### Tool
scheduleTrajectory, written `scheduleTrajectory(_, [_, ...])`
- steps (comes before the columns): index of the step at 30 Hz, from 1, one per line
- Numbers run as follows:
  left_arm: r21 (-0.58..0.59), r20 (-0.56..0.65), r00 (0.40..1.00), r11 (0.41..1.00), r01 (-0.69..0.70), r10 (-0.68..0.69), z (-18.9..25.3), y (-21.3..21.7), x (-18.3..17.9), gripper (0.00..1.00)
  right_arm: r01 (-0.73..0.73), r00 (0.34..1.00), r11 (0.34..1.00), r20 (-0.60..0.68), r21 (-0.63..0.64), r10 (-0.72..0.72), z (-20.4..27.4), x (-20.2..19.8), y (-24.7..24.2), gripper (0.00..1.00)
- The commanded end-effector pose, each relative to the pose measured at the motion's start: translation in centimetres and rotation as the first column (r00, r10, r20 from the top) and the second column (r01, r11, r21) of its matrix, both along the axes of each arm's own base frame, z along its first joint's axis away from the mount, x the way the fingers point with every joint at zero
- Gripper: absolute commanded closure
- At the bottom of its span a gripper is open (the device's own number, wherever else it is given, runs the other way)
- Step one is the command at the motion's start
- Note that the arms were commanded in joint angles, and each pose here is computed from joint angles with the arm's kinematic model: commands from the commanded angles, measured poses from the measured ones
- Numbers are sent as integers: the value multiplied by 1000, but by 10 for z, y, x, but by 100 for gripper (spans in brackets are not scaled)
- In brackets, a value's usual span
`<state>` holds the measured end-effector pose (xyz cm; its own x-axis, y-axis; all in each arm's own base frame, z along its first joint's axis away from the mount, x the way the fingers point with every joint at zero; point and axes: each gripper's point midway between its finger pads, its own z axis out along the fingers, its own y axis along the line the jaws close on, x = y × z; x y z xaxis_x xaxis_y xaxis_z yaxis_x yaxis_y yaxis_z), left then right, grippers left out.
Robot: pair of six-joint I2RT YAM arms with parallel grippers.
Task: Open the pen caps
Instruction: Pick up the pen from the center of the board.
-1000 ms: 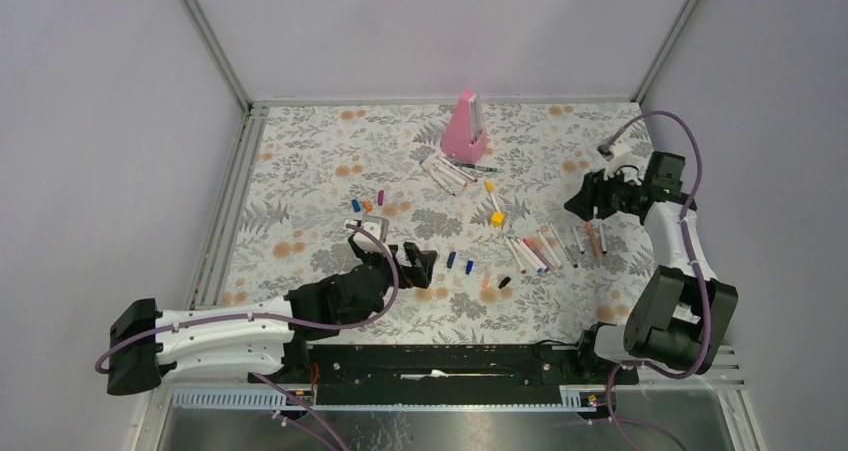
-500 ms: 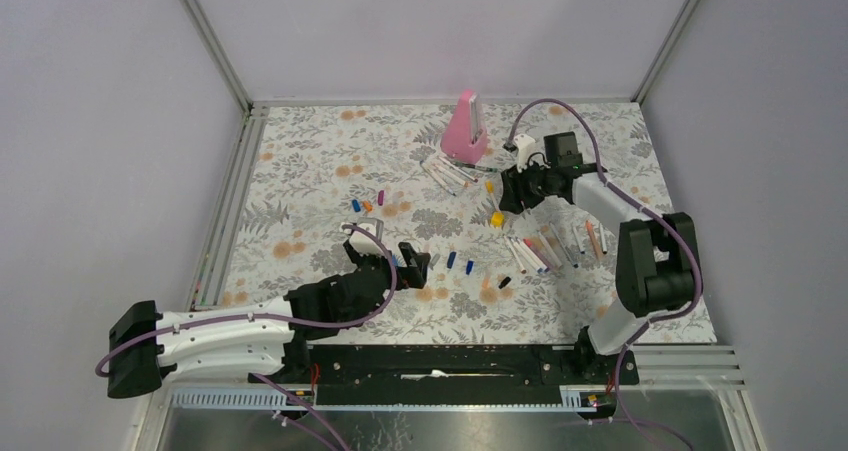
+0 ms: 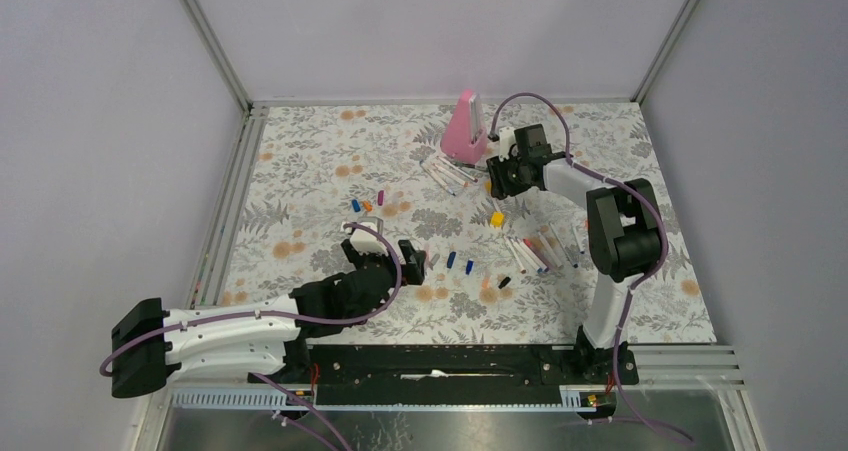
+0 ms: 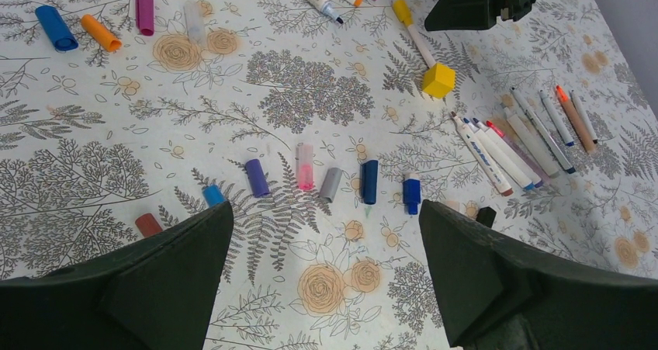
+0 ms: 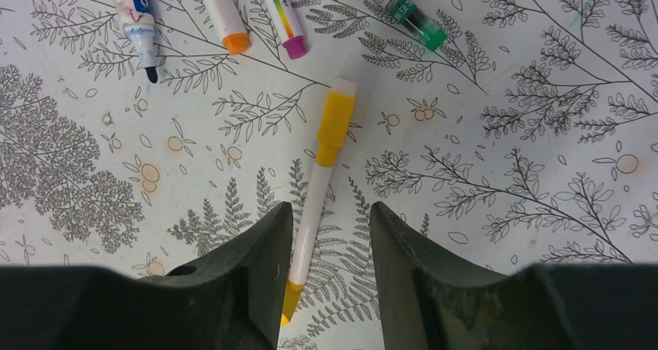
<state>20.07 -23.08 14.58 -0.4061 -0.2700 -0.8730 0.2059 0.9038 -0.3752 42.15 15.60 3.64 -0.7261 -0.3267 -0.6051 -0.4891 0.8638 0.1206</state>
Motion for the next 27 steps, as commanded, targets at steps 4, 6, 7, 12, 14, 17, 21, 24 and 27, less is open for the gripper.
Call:
scheduleTrajectory(4, [-54,30,998,997,-54,56,17,2,10,1,37,999,999,-13,-1,-38,-2,14,8,57])
scheduleTrajectory(6, [-56,29,998,997,-52,54,17,2,11,1,31,999,1000,-34,-2,-31,-9,10,8,60])
scheduleTrajectory(7, [-59,29,998,997,-52,54,17,2,11,1,28,999,1000,-43,-2,-28,-11,9,9,60])
scheduleTrajectory(12, [-67,22,998,996,-50,51,16,1,11,1,27,997,999,-66,-20,-28,-18,6,6,63])
scheduleTrajectory(14, [-70,18,999,996,-48,50,16,0,11,1,24,997,999,-74,-28,-26,-21,4,5,63])
scheduleTrajectory(17, [-73,16,999,996,-45,47,16,-1,11,1,28,996,998,-80,-61,-33,-24,3,-1,64])
scheduleTrajectory(21, [-78,14,999,996,-42,43,17,-1,11,1,2,998,991,-65,-132,-11,-27,1,-13,65])
scheduleTrajectory(24, [-83,10,999,996,-44,45,16,-1,10,1,-36,998,982,-62,-185,25,-26,-3,-22,65])
scheduleTrajectory(27, [-94,7,999,995,-42,43,16,-1,10,1,-64,997,973,-67,-223,50,-27,-8,-29,66])
